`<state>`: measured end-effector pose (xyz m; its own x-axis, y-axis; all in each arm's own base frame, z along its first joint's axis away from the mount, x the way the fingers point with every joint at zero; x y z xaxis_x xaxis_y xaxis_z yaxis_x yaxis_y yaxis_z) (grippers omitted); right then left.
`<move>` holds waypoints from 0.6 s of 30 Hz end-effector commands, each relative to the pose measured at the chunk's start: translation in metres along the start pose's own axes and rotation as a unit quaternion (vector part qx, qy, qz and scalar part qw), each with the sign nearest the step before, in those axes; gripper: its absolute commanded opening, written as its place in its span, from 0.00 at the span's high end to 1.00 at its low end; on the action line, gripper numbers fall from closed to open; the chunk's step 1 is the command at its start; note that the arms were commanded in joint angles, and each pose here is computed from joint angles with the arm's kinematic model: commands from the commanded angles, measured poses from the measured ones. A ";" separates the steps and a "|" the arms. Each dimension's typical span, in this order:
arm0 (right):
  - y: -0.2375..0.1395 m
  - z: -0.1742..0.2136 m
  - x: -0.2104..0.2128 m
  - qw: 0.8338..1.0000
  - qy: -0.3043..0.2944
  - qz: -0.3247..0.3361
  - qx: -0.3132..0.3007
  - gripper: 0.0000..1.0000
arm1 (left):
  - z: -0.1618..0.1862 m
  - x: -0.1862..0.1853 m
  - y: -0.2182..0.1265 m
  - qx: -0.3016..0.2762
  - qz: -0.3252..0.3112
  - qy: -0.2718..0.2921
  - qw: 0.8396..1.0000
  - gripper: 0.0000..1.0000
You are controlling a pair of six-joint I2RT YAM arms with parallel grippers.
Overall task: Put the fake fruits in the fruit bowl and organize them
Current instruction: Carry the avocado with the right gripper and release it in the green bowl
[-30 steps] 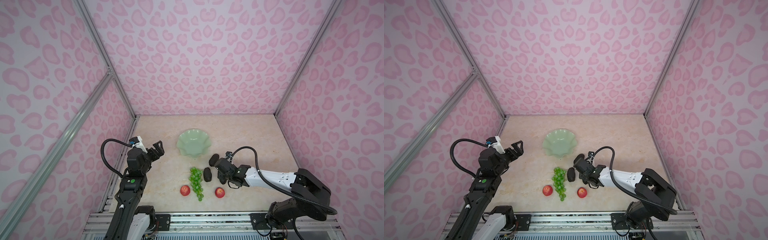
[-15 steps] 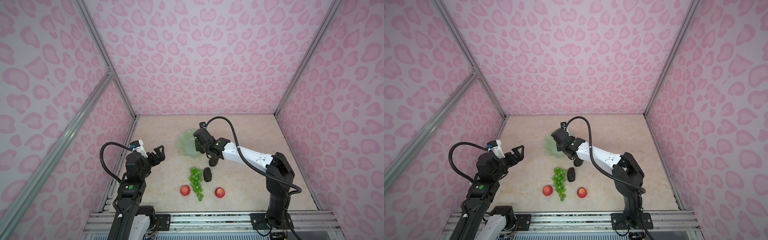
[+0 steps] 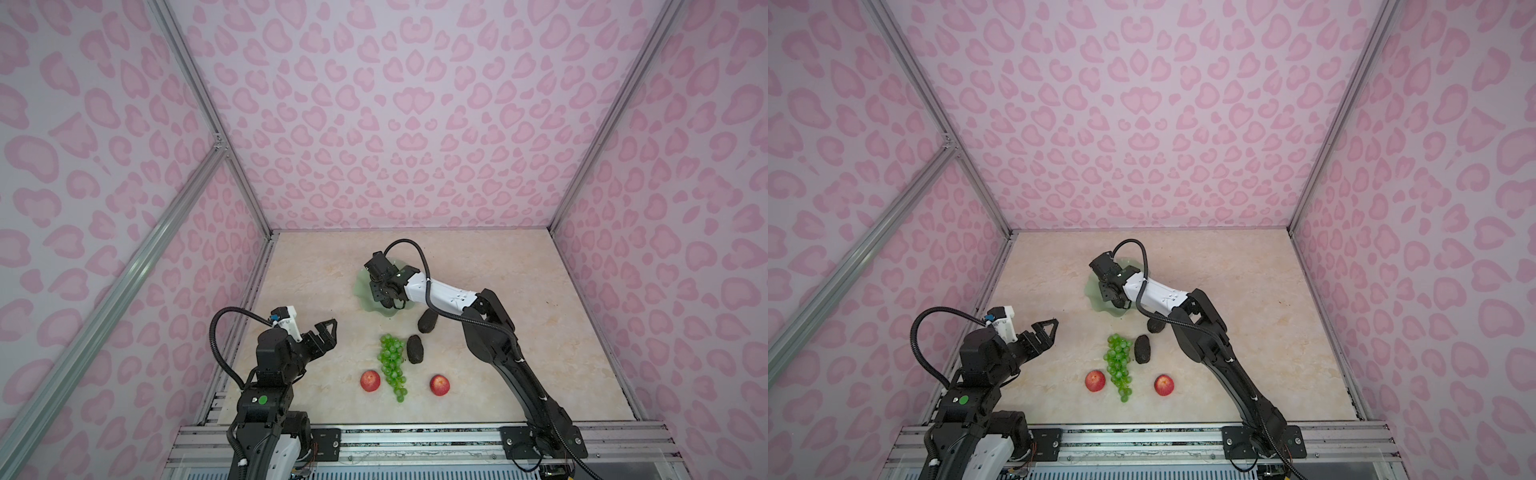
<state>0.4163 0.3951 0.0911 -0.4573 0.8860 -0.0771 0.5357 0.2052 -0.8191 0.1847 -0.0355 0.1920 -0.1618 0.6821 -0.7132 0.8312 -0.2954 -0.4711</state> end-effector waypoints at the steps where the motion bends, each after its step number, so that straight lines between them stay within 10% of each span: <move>1: 0.013 0.011 0.001 1.000 0.006 -0.013 0.024 0.54 | 0.011 0.001 0.004 0.025 0.016 -0.028 0.999 0.01; 11: -0.038 -0.035 -0.011 0.999 0.006 -0.029 -0.045 0.16 | 0.038 -0.001 0.010 0.077 0.020 0.002 0.997 0.02; 18: -0.133 -0.057 -0.050 0.988 0.051 -0.032 -0.146 0.08 | 0.079 0.007 0.019 0.159 0.012 0.023 0.987 0.02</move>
<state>0.4125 0.3580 0.2179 -0.4399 0.8976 0.0267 0.6539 0.3406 -0.6755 0.1607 -0.0846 0.1473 -0.0960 0.6934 -0.7141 0.6513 -0.4988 -0.5719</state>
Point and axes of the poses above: each gripper's point midway between its finger pads, its own y axis out along the fingers, its own x axis along the line the jaws close on, z = x × y, the point moved 6 cm from there along -y, back along the fingers, and after that the axes turned 10 degrees about -y, right-handed, at the moved point
